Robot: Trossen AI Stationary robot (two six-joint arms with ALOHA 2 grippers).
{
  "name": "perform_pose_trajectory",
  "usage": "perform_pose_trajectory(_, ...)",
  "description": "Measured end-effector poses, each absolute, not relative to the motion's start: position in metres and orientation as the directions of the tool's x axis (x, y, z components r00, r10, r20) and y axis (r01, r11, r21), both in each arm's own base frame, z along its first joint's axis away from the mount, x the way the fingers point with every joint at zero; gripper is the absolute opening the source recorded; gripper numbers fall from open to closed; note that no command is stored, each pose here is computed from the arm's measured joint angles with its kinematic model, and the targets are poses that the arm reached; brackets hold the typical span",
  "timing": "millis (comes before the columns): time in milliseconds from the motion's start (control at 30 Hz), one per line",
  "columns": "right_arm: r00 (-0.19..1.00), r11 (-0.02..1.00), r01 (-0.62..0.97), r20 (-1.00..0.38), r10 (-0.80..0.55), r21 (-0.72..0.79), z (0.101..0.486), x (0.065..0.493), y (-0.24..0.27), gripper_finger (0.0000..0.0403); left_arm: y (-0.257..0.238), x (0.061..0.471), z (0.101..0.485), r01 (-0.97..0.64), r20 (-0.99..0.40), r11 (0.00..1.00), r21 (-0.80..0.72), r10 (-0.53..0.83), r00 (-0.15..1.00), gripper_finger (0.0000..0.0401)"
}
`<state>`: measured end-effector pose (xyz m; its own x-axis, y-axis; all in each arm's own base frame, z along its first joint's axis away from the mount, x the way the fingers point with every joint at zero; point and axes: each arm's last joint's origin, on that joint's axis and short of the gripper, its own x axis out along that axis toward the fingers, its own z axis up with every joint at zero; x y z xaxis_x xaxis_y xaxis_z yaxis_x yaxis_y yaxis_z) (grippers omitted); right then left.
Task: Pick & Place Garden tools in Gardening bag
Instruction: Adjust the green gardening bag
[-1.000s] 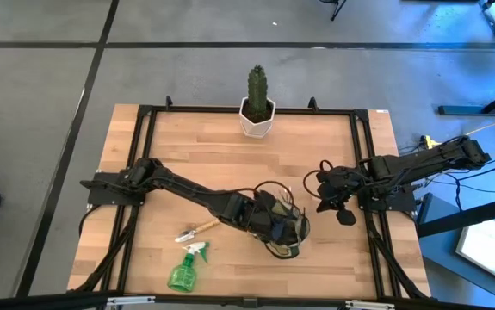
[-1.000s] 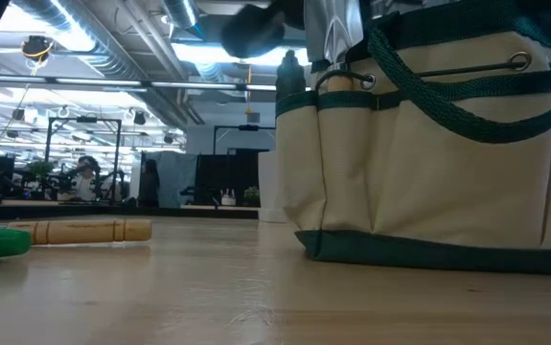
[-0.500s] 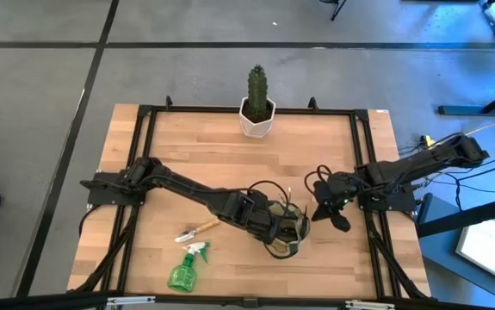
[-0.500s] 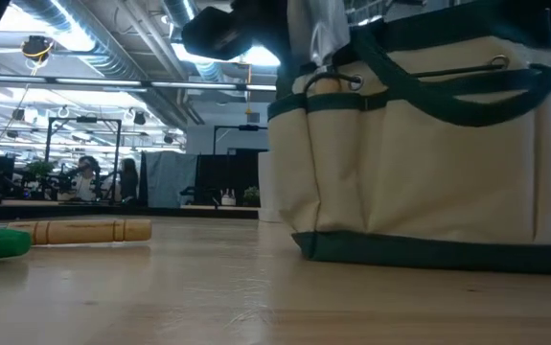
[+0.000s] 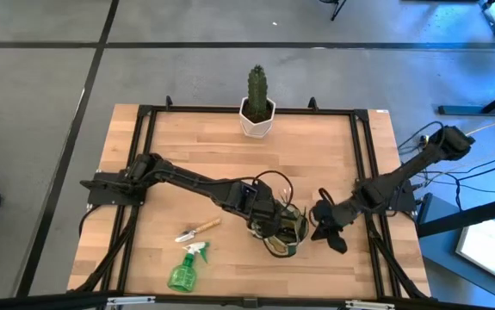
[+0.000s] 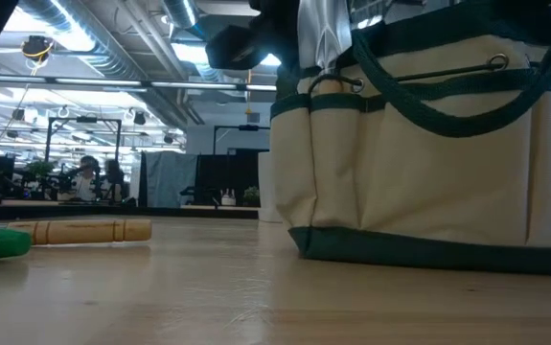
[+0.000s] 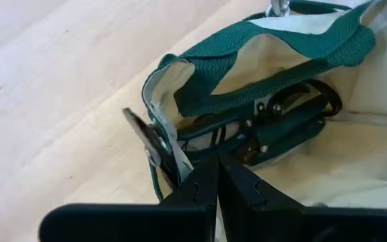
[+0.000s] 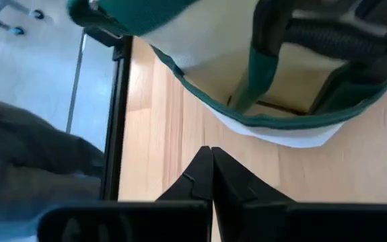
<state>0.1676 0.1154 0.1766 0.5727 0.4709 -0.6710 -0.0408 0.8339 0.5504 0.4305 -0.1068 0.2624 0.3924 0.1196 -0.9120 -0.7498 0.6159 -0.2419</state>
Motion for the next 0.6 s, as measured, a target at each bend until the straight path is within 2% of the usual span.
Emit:
perform_pose_trajectory(267, 0.612, 0.847, 0.054, -0.688, 0.391, 0.529, 0.161, 0.177, 0.126, 0.0000, -0.105, 0.432, 0.263, -0.722, -0.910, 0.652, -0.233, 0.117, 0.399, 0.0001)
perform_pose_trajectory(600, 0.658, 0.836, 0.097, -0.665, 0.354, 0.540, 0.145, 0.200, 0.125, 0.0000, -0.105, 0.432, 0.263, -0.714, -0.910, 0.662, -0.228, 0.116, 0.398, 0.0001)
